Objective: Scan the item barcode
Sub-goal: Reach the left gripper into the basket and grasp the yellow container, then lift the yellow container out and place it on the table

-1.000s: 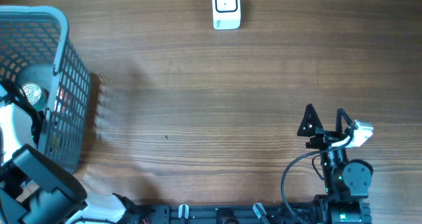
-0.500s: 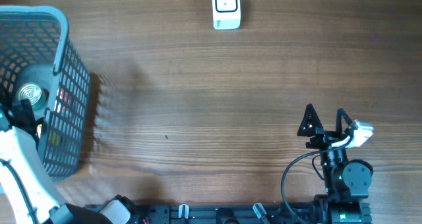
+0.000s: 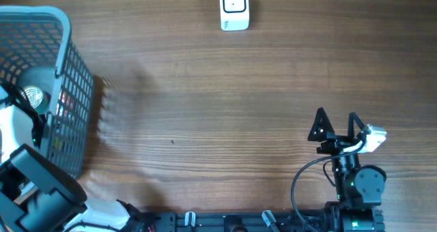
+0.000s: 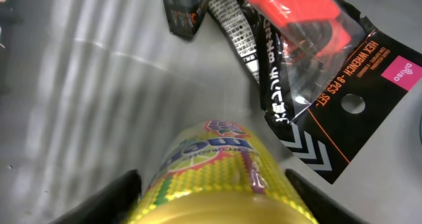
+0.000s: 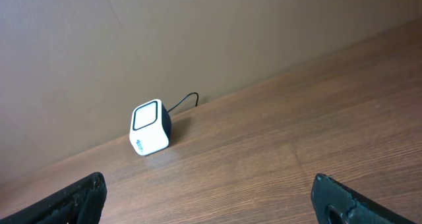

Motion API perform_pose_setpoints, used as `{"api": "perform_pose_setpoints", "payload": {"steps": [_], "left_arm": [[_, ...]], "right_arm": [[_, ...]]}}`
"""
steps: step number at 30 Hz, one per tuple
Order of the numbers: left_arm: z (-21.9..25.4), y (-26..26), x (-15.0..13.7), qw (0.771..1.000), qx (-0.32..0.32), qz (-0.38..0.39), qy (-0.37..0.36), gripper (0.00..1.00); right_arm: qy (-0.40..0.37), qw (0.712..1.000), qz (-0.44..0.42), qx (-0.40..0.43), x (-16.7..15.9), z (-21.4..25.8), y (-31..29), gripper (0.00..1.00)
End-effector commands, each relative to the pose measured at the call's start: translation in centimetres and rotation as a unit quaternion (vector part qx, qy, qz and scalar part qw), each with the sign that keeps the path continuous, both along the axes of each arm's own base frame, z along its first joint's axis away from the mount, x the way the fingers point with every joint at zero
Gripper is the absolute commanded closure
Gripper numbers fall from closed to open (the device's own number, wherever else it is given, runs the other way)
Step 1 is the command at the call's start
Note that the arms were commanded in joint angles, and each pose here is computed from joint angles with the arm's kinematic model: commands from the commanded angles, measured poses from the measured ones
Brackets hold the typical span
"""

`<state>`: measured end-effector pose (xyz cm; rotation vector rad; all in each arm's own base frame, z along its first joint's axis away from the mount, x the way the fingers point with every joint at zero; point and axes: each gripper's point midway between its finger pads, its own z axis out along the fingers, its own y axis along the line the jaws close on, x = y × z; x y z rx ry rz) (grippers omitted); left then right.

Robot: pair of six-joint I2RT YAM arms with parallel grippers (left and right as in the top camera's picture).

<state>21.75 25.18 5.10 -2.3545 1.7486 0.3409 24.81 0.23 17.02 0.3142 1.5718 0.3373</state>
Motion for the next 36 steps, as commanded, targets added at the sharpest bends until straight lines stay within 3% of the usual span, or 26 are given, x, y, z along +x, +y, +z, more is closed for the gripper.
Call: {"api": "perform_pose_setpoints", "payload": {"steps": [1, 5, 13, 18, 19, 24, 26, 29, 31, 33, 36], "left_arm": [[0.2, 0.4, -0.2, 1.0, 0.007, 0.003, 0.005, 0.49], [0.8, 0.3, -0.2, 1.0, 0.009, 0.002, 0.0, 0.58], [3.7, -0.5, 0.6, 0.998, 0.014, -0.004, -0.056, 0.57], [8.7, -2.8, 2.4, 0.985, 0.004, -0.03, -0.17, 0.55], [11.6, -3.8, 3.5, 0.971, 0.01, -0.049, -0.234, 0.55], [21.8, -6.9, 5.1, 0.901, 0.067, -0.122, -0.41, 0.51], [27.9, -8.8, 4.8, 0.846, 0.124, -0.167, -0.491, 0.5], [31.2, -9.9, 4.1, 0.812, 0.158, -0.183, -0.531, 0.5], [31.9, -11.2, 4.8, 0.795, 0.13, -0.208, -0.555, 0.5], [32.0, -14.3, 7.3, 0.766, 0.058, -0.265, -0.583, 0.51], [30.5, -19.2, 10.5, 0.745, -0.017, -0.337, -0.576, 0.51]], "right_arm": [[-0.003, 1.0, 0.008, -0.009, 0.0, 0.1, 0.3, 0.0], [-0.003, 1.0, 0.008, -0.009, 0.0, 0.1, 0.3, 0.0], [-0.003, 1.0, 0.008, -0.009, 0.0, 0.1, 0.3, 0.0], [-0.003, 1.0, 0.008, -0.009, 0.0, 0.1, 0.3, 0.0], [-0.003, 1.0, 0.008, -0.009, 0.0, 0.1, 0.3, 0.0], [-0.003, 1.0, 0.008, -0.009, 0.0, 0.1, 0.3, 0.0], [-0.003, 1.0, 0.008, -0.009, 0.0, 0.1, 0.3, 0.0], [-0.003, 1.0, 0.008, -0.009, 0.0, 0.1, 0.3, 0.0], [-0.003, 1.0, 0.008, -0.009, 0.0, 0.1, 0.3, 0.0], [-0.003, 1.0, 0.008, -0.009, 0.0, 0.1, 0.3, 0.0], [-0.003, 1.0, 0.008, -0.009, 0.0, 0.1, 0.3, 0.0]]}}
